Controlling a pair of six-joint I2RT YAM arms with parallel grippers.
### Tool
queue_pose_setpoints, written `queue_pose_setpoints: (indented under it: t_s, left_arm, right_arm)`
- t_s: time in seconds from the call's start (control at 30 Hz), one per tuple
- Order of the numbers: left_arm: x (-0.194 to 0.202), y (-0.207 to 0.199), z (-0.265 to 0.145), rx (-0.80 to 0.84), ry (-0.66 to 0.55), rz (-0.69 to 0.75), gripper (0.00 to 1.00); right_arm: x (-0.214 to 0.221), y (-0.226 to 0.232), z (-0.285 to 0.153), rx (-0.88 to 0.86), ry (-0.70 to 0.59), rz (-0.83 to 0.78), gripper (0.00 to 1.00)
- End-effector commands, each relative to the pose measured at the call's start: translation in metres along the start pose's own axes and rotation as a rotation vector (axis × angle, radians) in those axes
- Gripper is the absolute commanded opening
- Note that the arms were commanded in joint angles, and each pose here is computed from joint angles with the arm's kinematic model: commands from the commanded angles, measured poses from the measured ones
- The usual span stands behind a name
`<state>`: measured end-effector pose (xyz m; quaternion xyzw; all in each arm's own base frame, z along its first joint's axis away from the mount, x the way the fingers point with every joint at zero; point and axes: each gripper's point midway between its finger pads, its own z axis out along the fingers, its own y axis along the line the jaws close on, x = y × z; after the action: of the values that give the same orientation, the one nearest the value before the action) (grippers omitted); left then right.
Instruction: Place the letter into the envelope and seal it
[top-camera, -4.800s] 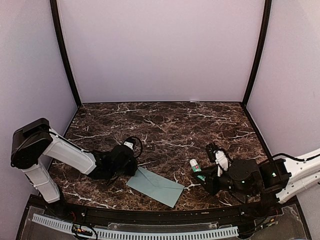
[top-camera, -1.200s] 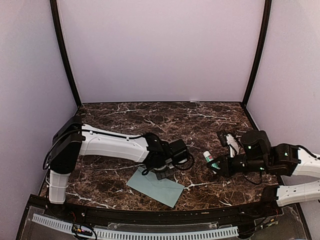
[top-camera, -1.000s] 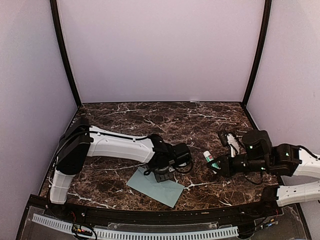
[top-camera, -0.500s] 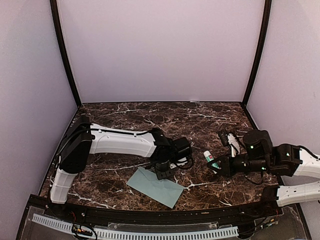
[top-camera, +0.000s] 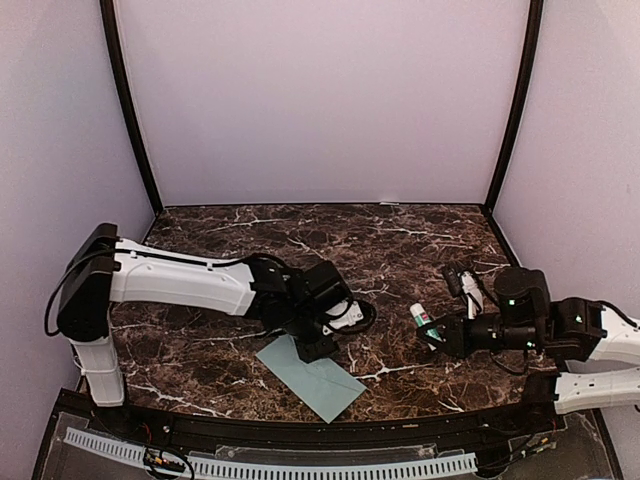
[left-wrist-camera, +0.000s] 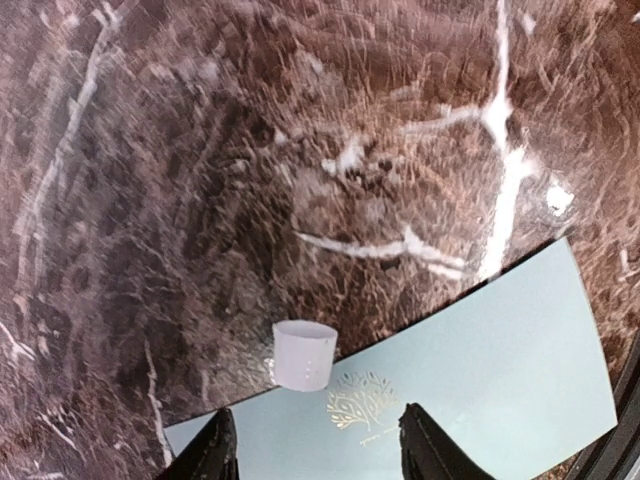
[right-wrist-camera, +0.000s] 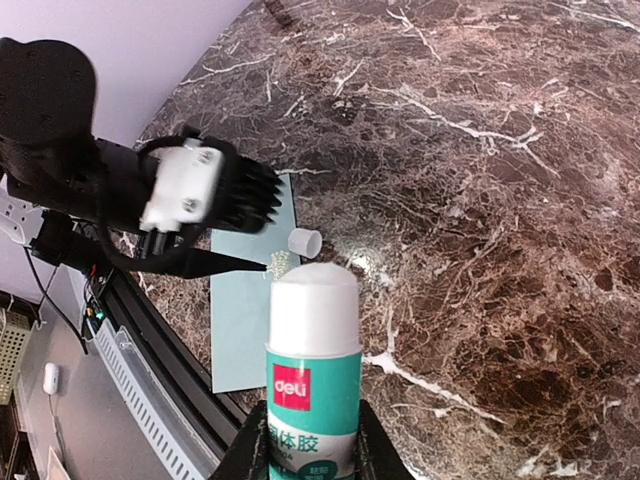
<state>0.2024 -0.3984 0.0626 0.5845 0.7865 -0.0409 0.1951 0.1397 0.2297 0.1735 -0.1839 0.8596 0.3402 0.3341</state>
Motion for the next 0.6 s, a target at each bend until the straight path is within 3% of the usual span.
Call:
queue_pose_setpoints:
  t_s: [0.0,0.03,0.07,0.27,0.4,0.57]
  left_arm:
    - [-0.048,0.019,-0.060,-0.025,-0.397,-0.039,0.55]
    - [-0.038,0.020,-0.069,-0.032,-0.431,-0.052,0.56]
    - [-0.051,0.028,-0.094,-0.063,-0.543,-0.070,0.56]
    - [-0.013,0.033,-0.107,-0.093,-0.737,-0.132,0.55]
    - [0.011,0.032,-0.101,0.031,-0.796,-0.214,0.56]
    - [0.021,0.018,-0.091,0.127,-0.842,-0.206,0.57]
  right_arm:
    - [-0.016,0.010,-0.002,-0.070,-0.108,-0.014,0.00]
    - [-0.018,0.011,-0.003,-0.083,-0.130,-0.025,0.00]
    - [-0.019,0.012,-0.002,-0.095,-0.149,-0.034,0.00]
    - [-0.026,0.021,0.001,-0.149,-0.211,-0.094,0.00]
    - [-0.024,0.019,0.009,-0.143,-0.213,-0.111,0.00]
    - [-0.019,0.019,0.018,-0.146,-0.200,-0.102,0.00]
